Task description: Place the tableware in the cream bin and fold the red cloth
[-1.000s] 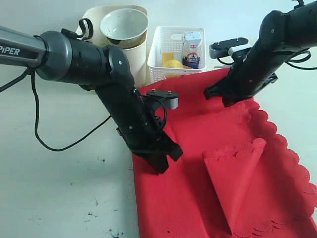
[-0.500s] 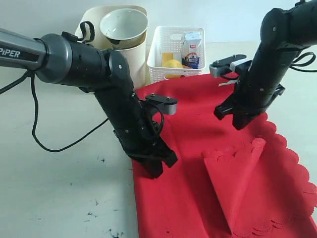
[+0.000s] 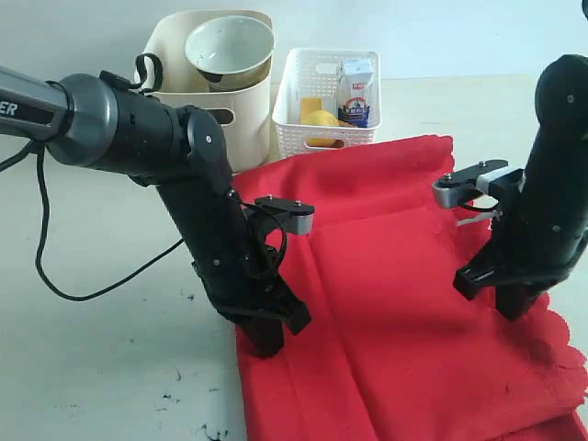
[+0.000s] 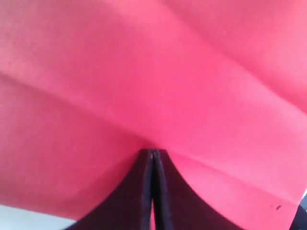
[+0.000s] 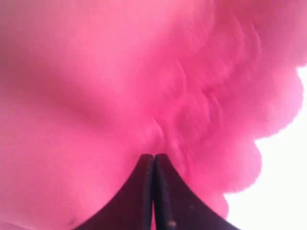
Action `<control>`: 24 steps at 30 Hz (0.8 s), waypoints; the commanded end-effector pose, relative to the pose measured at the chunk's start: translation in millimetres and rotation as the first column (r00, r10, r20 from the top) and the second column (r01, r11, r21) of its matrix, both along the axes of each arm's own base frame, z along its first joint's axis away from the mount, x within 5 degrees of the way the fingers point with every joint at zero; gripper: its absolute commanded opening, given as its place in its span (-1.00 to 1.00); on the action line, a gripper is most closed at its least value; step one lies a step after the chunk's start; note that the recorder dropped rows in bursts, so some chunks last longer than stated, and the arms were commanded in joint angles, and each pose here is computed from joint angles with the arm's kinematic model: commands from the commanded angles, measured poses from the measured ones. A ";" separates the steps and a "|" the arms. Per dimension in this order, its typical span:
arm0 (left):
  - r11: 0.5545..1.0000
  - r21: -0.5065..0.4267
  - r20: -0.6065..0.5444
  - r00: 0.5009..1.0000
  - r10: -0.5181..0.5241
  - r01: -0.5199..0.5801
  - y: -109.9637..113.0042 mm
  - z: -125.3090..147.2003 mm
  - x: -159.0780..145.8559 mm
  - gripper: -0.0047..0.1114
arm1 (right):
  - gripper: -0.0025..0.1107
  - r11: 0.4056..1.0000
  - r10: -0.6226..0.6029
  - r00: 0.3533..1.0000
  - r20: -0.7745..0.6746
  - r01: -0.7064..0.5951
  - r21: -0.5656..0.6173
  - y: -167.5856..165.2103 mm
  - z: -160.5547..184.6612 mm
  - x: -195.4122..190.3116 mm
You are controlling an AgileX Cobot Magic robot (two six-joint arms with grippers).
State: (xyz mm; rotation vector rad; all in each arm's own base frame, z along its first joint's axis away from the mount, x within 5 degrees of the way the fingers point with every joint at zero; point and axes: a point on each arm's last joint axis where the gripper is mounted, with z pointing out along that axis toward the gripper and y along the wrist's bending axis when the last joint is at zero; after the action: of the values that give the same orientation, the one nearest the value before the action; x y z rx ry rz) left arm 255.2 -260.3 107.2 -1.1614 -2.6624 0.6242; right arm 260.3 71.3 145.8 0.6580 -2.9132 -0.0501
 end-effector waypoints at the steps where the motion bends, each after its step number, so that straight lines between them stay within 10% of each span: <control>1: 0.996 0.073 -0.043 0.998 -0.053 0.056 12.2 -11.2 -11.8 -0.92 | -0.96 0.999 -0.035 0.998 0.058 0.037 -0.034 -5.6 12.1 -7.3; 13: 1.000 -0.010 0.098 0.995 -0.017 0.018 16.5 27.7 -14.6 -0.92 | -0.96 0.938 -0.129 0.951 0.283 0.024 0.346 24.5 43.7 3.2; 24: 0.973 -0.228 0.406 0.904 0.131 -0.038 34.7 138.5 -17.7 -0.92 | -0.96 0.929 -0.026 0.910 0.413 -0.131 0.346 61.6 52.6 15.7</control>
State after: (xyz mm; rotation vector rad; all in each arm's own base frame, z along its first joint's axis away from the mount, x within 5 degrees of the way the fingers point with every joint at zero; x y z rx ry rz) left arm 239.9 -236.5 217.5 -1.3791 -2.9891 0.7383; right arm 270.2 118.8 195.1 0.8030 -3.3145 -0.5301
